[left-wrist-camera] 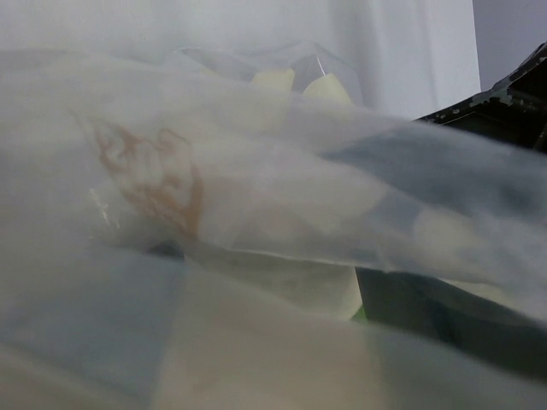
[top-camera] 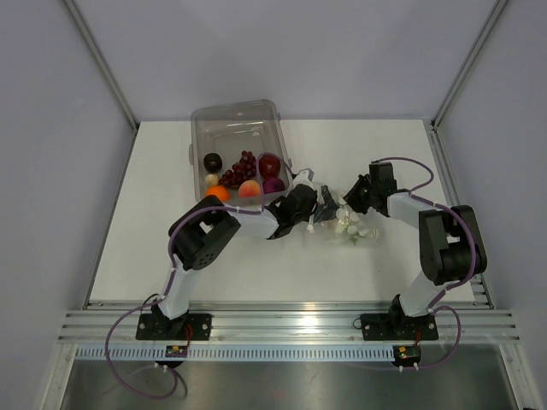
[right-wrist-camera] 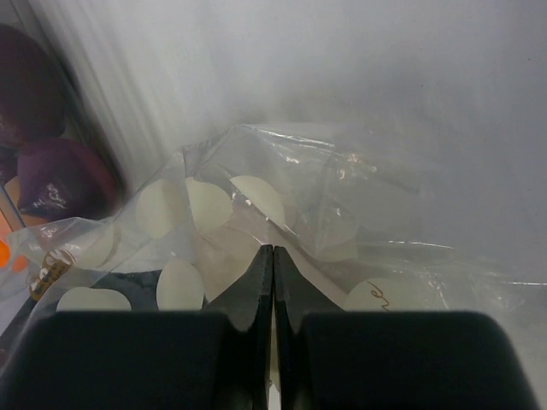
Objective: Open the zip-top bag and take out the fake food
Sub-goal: Pick up the fake fruit from the zipper food storage bag.
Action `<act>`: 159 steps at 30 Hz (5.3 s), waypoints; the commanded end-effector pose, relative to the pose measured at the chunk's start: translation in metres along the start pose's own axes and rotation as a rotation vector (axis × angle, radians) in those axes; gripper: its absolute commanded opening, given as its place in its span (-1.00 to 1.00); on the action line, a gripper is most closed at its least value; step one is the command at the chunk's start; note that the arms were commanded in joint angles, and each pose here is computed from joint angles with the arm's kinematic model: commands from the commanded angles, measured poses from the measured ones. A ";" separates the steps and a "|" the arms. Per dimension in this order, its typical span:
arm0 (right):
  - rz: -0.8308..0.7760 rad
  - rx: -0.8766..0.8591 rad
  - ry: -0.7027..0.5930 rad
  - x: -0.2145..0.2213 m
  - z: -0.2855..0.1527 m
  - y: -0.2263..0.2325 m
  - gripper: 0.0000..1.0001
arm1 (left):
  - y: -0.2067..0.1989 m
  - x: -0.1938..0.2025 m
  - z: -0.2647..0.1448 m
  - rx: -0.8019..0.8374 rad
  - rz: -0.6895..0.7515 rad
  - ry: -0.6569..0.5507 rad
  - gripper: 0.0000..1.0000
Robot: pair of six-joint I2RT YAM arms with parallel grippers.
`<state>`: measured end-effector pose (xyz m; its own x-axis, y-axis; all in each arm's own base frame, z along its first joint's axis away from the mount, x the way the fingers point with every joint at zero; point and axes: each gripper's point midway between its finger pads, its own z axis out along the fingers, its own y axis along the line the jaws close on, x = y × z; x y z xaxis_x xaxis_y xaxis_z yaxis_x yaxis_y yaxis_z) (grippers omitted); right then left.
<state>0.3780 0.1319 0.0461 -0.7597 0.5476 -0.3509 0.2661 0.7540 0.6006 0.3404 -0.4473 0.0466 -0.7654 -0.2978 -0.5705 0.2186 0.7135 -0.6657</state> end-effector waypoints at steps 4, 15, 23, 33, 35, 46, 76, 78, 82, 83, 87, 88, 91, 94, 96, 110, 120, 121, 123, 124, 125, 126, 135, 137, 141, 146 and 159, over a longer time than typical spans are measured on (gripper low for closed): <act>-0.005 -0.092 0.007 0.000 -0.003 0.015 -0.97 | -0.007 -0.006 0.011 -0.008 0.000 -0.018 0.66; -0.001 -0.094 0.015 0.002 -0.002 0.014 -1.00 | -0.005 -0.003 0.011 0.001 -0.007 -0.018 0.03; 0.001 0.023 -0.058 -0.011 -0.010 -0.001 -0.68 | -0.014 -0.011 -0.003 0.055 -0.001 -0.059 -0.15; -0.052 0.132 -0.218 -0.033 -0.053 -0.011 0.10 | -0.015 -0.017 -0.009 0.057 0.007 -0.080 -0.22; -0.052 0.156 -0.204 -0.030 -0.053 -0.016 0.28 | -0.017 -0.018 -0.009 0.065 0.011 -0.085 -0.25; -0.057 0.192 -0.241 -0.026 -0.075 -0.024 0.57 | -0.014 -0.026 -0.017 0.056 -0.006 -0.113 -0.30; 0.024 0.117 -0.031 0.018 -0.015 -0.037 -1.00 | -0.033 -0.043 -0.033 0.121 -0.018 -0.142 -0.33; 0.029 0.126 -0.044 0.016 -0.016 -0.038 -1.00 | -0.032 -0.044 -0.035 0.113 -0.014 -0.142 -0.34; 0.036 0.157 -0.087 0.010 -0.021 -0.042 -1.00 | -0.032 -0.048 -0.045 0.107 -0.002 -0.153 -0.37; 0.038 0.161 -0.103 0.007 -0.025 -0.042 -1.00 | -0.035 -0.053 -0.048 0.107 0.003 -0.165 -0.36; 0.047 0.187 -0.153 0.000 -0.032 -0.046 -1.00 | -0.028 -0.057 -0.056 0.046 0.032 -0.153 -0.36; 0.050 0.191 -0.158 -0.001 -0.034 -0.046 -1.00 | -0.026 -0.057 -0.057 0.025 0.035 -0.149 -0.37; 0.054 0.200 -0.186 -0.005 -0.039 -0.046 -1.00 | -0.016 -0.061 -0.062 -0.047 0.046 -0.145 -0.38; 0.062 0.223 -0.235 -0.012 -0.047 -0.049 -1.00 | -0.008 -0.069 -0.068 -0.070 0.039 -0.151 -0.38; 0.070 0.232 -0.250 -0.013 -0.049 -0.051 -1.00 | -0.006 -0.071 -0.070 -0.067 0.035 -0.141 -0.38; -0.090 0.008 -0.350 -0.013 -0.119 -0.003 0.60 | -0.006 -0.080 -0.038 -0.068 0.053 -0.125 -0.39; -0.207 -0.212 -0.322 0.021 -0.146 0.022 0.86 | -0.001 -0.085 -0.009 -0.088 0.053 -0.089 -0.40; -0.212 -0.218 -0.322 0.022 -0.147 0.022 0.86 | -0.004 -0.086 -0.009 -0.081 0.051 -0.089 -0.40; -0.225 -0.231 -0.315 0.024 -0.146 0.024 0.85 | -0.003 -0.087 -0.007 -0.085 0.050 -0.088 -0.40; -0.225 -0.230 -0.300 0.026 -0.141 0.023 0.84 | -0.003 -0.087 -0.006 -0.086 0.050 -0.089 -0.40; -0.236 -0.249 -0.291 0.028 -0.140 0.028 0.84 | -0.003 -0.087 -0.005 -0.086 0.049 -0.089 -0.40; -0.242 -0.253 -0.280 0.030 -0.138 0.029 0.83 | -0.003 -0.088 -0.005 -0.085 0.046 -0.091 -0.40; -0.332 -0.175 -0.229 0.043 -0.111 0.036 0.73 | -0.004 -0.085 -0.002 -0.081 0.046 -0.075 -0.41; -0.329 -0.149 -0.221 0.042 -0.106 0.031 0.68 | -0.004 -0.085 -0.004 -0.075 0.040 -0.078 -0.42; -0.321 -0.141 -0.196 0.045 -0.099 0.031 0.45 | -0.006 -0.083 -0.004 -0.065 0.036 -0.072 -0.43; -0.309 -0.114 -0.199 0.043 -0.097 0.027 -0.44 | -0.009 -0.083 -0.005 -0.051 0.036 -0.068 -0.45; -0.224 0.021 -0.198 0.037 -0.083 0.005 -1.00 | -0.012 -0.096 -0.026 -0.018 -0.039 -0.101 -0.48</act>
<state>0.2903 0.1297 0.0856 -0.7046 0.3942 -0.5900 0.0776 0.8693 0.4882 0.3888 -0.4108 0.0752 -0.7548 -0.3161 -0.5748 0.1497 0.7701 -0.6201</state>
